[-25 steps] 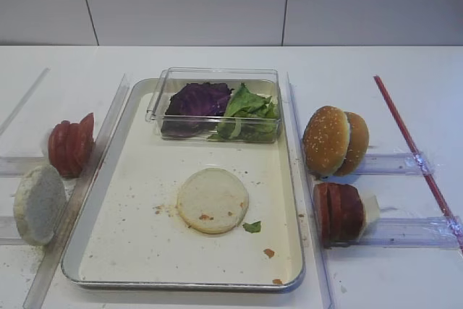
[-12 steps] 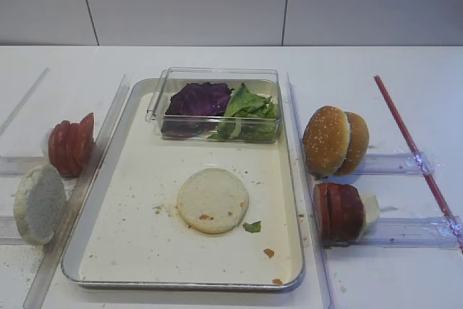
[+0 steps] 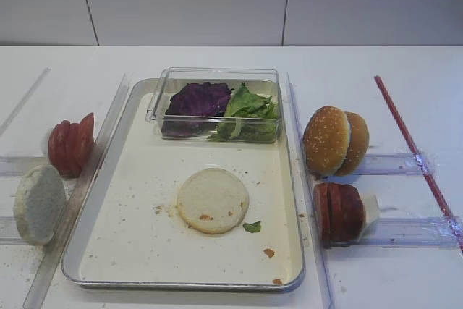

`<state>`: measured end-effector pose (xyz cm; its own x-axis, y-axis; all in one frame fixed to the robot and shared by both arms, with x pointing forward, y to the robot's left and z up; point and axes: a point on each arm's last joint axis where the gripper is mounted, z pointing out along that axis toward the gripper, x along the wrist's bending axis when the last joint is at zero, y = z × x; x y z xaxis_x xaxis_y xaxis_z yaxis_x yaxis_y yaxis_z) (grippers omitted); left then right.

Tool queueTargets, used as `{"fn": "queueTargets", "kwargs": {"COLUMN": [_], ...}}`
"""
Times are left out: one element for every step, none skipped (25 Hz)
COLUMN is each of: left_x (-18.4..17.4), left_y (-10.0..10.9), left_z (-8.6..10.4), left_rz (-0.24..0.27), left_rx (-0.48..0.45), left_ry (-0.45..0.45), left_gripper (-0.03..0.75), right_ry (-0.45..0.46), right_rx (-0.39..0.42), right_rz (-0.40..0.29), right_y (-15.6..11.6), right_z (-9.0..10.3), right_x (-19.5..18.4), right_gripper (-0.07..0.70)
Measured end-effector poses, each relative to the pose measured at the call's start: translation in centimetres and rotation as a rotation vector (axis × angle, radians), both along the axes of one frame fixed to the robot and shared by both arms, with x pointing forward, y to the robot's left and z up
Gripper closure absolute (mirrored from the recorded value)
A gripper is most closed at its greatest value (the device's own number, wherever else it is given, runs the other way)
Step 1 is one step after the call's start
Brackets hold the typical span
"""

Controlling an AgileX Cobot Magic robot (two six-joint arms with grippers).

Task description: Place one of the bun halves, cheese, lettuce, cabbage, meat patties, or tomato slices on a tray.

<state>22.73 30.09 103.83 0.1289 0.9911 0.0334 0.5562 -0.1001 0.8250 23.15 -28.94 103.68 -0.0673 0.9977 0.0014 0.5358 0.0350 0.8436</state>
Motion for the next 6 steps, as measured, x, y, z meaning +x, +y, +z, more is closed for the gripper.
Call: {"fn": "queueTargets", "kwargs": {"left_x": [0.0,0.0,0.0,0.0,0.0,0.0], "left_y": [0.0,0.0,0.0,0.0,0.0,0.0], "left_z": [0.0,0.0,0.0,0.0,0.0,0.0], "left_rz": [0.0,0.0,0.0,0.0,0.0,0.0], "left_rx": [0.0,0.0,0.0,0.0,0.0,0.0], "left_ry": [0.0,0.0,0.0,0.0,0.0,0.0], "left_gripper": [0.354,0.355,0.355,0.355,0.355,0.355], "right_ry": [0.0,0.0,0.0,0.0,0.0,0.0], "right_rx": [0.0,0.0,0.0,0.0,0.0,0.0], "right_rz": [0.0,0.0,0.0,0.0,0.0,0.0], "right_y": [0.0,0.0,0.0,0.0,0.0,0.0], "right_z": [0.0,0.0,0.0,0.0,0.0,0.0], "right_x": [0.0,0.0,0.0,0.0,0.0,0.0], "right_gripper": [0.249,0.249,0.249,0.249,0.249,0.249]}}
